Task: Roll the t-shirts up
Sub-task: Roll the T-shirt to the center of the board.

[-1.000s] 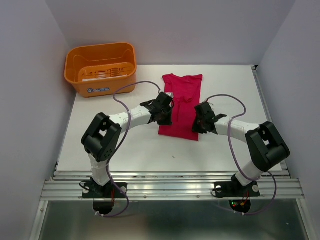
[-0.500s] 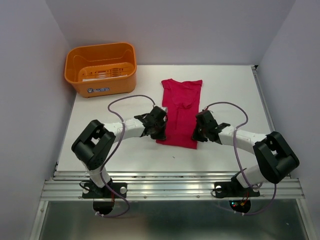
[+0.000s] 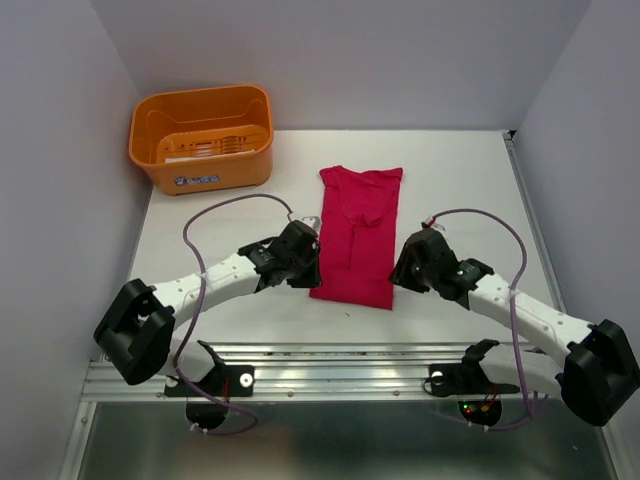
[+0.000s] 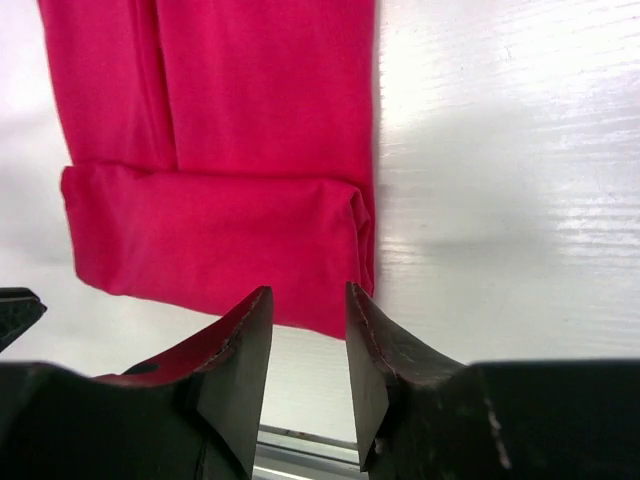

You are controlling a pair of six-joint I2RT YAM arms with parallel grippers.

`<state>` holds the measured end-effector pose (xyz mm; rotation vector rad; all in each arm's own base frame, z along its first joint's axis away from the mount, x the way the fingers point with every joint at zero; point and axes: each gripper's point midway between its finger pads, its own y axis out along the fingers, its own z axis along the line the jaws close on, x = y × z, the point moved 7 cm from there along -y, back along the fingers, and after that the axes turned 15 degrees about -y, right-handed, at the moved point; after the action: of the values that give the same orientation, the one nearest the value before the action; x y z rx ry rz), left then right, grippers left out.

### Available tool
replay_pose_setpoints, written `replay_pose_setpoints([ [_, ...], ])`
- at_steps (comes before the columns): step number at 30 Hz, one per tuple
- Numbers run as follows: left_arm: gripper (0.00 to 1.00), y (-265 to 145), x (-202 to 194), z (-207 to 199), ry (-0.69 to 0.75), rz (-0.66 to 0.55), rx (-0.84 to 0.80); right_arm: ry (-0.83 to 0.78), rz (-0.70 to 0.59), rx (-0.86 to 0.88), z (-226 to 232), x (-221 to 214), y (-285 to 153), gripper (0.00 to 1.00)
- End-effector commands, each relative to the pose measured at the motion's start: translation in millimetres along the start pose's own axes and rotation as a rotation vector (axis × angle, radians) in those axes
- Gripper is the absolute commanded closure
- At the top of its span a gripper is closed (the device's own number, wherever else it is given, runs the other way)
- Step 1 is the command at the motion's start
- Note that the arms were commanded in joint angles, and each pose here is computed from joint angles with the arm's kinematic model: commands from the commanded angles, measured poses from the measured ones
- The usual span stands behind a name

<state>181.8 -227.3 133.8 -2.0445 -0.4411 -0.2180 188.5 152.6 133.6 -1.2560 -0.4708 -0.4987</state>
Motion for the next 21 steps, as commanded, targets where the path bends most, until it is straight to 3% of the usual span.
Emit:
replay_pose_setpoints([
  [1,0.53,-8.0,2.9,6.3,-0.042,-0.051,0.006,0.044,0.015,-0.014,-5.8,-10.5,-4.9,0.58],
  [2,0.46,-7.1,3.2,7.5,-0.053,-0.054,-0.003,0.055,0.023,-0.003,-6.1,-14.4,-4.3,0.58],
  [5,0.41,-2.6,-1.5,13.0,-0.064,-0.051,-0.021,0.095,0.052,0.061,-6.3,-31.4,0.7,0.57],
  [21,0.59,23.5,-17.4,36.1,-0.108,-0.024,-0.021,0.111,0.11,0.157,-1.7,-52.6,10.4,0.63],
])
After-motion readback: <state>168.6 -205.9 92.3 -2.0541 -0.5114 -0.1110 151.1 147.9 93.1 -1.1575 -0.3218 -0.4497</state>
